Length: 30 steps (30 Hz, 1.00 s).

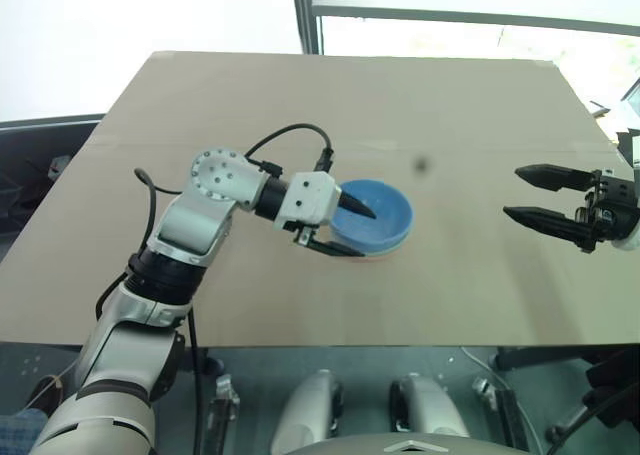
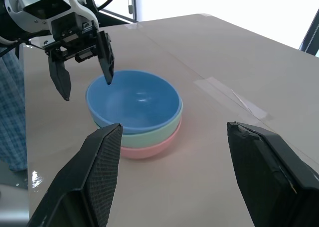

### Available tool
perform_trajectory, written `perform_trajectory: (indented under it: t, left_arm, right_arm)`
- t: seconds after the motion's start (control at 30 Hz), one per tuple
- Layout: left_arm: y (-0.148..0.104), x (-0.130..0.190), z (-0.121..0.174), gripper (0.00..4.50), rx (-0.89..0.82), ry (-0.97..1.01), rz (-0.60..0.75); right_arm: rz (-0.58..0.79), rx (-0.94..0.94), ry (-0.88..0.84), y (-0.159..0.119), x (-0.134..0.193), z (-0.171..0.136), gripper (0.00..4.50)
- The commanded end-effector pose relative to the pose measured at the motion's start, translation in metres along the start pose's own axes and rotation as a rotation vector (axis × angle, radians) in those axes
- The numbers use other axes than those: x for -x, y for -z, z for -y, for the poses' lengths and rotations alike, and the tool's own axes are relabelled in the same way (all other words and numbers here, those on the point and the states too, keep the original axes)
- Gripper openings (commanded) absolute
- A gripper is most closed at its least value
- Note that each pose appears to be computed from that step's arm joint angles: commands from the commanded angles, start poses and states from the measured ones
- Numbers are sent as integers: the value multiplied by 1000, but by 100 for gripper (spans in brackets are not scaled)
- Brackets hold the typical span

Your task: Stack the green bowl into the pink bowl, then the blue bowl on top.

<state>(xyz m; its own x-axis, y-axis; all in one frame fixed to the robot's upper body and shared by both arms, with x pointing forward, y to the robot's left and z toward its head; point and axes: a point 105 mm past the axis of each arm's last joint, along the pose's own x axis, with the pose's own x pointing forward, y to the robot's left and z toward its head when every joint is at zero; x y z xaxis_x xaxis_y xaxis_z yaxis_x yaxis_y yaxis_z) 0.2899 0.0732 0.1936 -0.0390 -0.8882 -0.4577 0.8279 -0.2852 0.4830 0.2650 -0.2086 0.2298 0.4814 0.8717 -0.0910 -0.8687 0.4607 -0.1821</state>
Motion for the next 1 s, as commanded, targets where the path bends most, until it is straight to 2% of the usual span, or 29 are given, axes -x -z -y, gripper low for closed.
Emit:
perform_trajectory:
  t: [0.03, 0.17, 0.4, 0.67, 0.83, 1.0]
  left_arm:
    - [-18, 10, -14, 442, 9, -104, 97]
    - [-24, 20, -25, 442, 99, -238, 169]
    - [-2, 52, -21, 442, 316, -528, 173]
    - [34, 97, 18, 442, 482, -768, 66]
    - [43, 108, 48, 442, 540, -834, 15]
    - [53, 122, 58, 442, 576, -933, -18]
  right_arm:
    - [17, 44, -14, -8, 1, -4, 349]
    - [15, 37, -18, -5, 0, -6, 349]
    - [-1, 24, -22, 3, -1, -7, 349]
    - [-35, -1, 26, 28, -3, -1, 349]
    - [-48, -13, 4, 40, -7, -2, 349]
    - [-51, -14, -10, 44, -9, 1, 349]
